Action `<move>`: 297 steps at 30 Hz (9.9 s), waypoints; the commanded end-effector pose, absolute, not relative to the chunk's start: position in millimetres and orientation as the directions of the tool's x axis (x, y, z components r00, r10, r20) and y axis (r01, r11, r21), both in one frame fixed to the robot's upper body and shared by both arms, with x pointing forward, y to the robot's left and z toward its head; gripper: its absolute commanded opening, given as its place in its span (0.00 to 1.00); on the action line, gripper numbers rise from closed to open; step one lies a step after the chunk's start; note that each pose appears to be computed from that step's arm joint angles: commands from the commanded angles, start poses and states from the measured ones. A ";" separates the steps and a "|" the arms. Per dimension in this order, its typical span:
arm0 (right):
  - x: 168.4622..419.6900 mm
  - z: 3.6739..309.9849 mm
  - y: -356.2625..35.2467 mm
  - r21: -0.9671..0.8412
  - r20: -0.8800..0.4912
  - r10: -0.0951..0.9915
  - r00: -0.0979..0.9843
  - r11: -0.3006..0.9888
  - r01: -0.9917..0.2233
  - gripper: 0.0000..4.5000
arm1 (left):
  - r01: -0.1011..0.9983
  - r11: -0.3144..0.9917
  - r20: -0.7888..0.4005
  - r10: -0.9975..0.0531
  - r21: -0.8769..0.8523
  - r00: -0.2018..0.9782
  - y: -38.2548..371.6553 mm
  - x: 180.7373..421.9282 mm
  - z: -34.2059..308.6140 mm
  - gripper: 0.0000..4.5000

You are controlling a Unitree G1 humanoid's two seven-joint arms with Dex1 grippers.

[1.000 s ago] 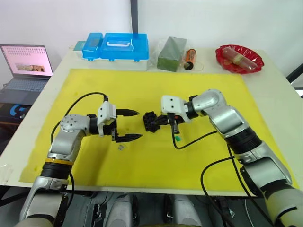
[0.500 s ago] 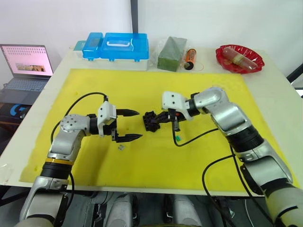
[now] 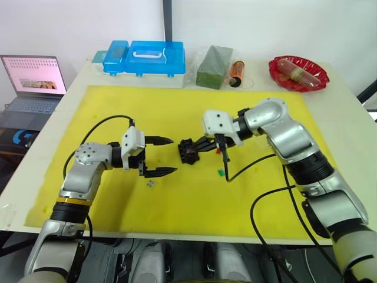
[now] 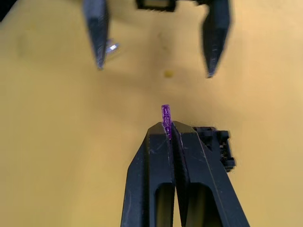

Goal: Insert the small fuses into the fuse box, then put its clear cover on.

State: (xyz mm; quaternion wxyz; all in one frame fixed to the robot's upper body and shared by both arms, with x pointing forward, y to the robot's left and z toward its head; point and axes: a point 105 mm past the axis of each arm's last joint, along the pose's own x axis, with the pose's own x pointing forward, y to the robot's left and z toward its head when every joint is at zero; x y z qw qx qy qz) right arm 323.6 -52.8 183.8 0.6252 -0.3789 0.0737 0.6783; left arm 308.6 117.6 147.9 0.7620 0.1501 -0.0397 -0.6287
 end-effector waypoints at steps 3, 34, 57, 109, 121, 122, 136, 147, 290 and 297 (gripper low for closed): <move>331.2 197.5 -50.4 -0.431 -0.590 0.802 0.093 -0.216 -0.876 0.00 | 0.937 0.156 -0.119 -0.972 0.312 0.202 115.0 307.7 155.4 0.99; 343.7 179.6 -51.6 -0.386 -0.610 0.785 0.106 -0.178 -0.905 0.00 | 0.934 0.161 -0.125 -0.970 0.318 0.210 116.4 309.6 156.8 0.99; 344.8 165.5 -54.2 -0.361 -0.621 0.776 0.107 -0.163 -0.918 0.00 | 0.934 0.157 -0.126 -0.970 0.322 0.206 114.8 308.8 159.5 0.99; 348.1 158.1 -58.4 -0.384 -0.614 0.778 0.136 -0.144 -0.912 0.00 | 0.932 0.152 -0.130 -0.970 0.329 0.205 116.2 310.1 155.4 0.99; 348.9 157.8 -58.8 -0.386 -0.610 0.780 0.140 -0.139 -0.912 0.00 | 0.932 0.154 -0.131 -0.970 0.328 0.206 116.1 310.8 155.8 0.99; 348.7 157.8 -58.7 -0.386 -0.610 0.780 0.140 -0.139 -0.912 0.00 | 0.932 0.153 -0.131 -0.970 0.328 0.206 116.2 310.6 155.8 0.99; 348.3 156.7 -58.0 -0.381 -0.606 0.783 0.139 -0.133 -0.915 0.00 | 0.933 0.153 -0.135 -0.969 0.326 0.206 116.2 310.7 155.7 0.99; 348.1 155.6 -57.6 -0.379 -0.606 0.784 0.135 -0.136 -0.915 0.16 | 0.933 0.154 -0.134 -0.969 0.325 0.207 115.0 310.7 157.3 1.00; 238.5 184.9 -81.1 -0.315 -0.235 0.918 0.318 0.238 -0.919 1.00 | 0.290 0.242 -0.140 -0.933 -0.926 0.331 198.9 250.1 148.3 1.00; 241.4 183.6 -83.0 -0.316 -0.229 0.917 0.326 0.247 -0.916 1.00 | 0.256 0.241 -0.156 -0.937 -0.936 0.312 186.1 249.5 133.3 1.00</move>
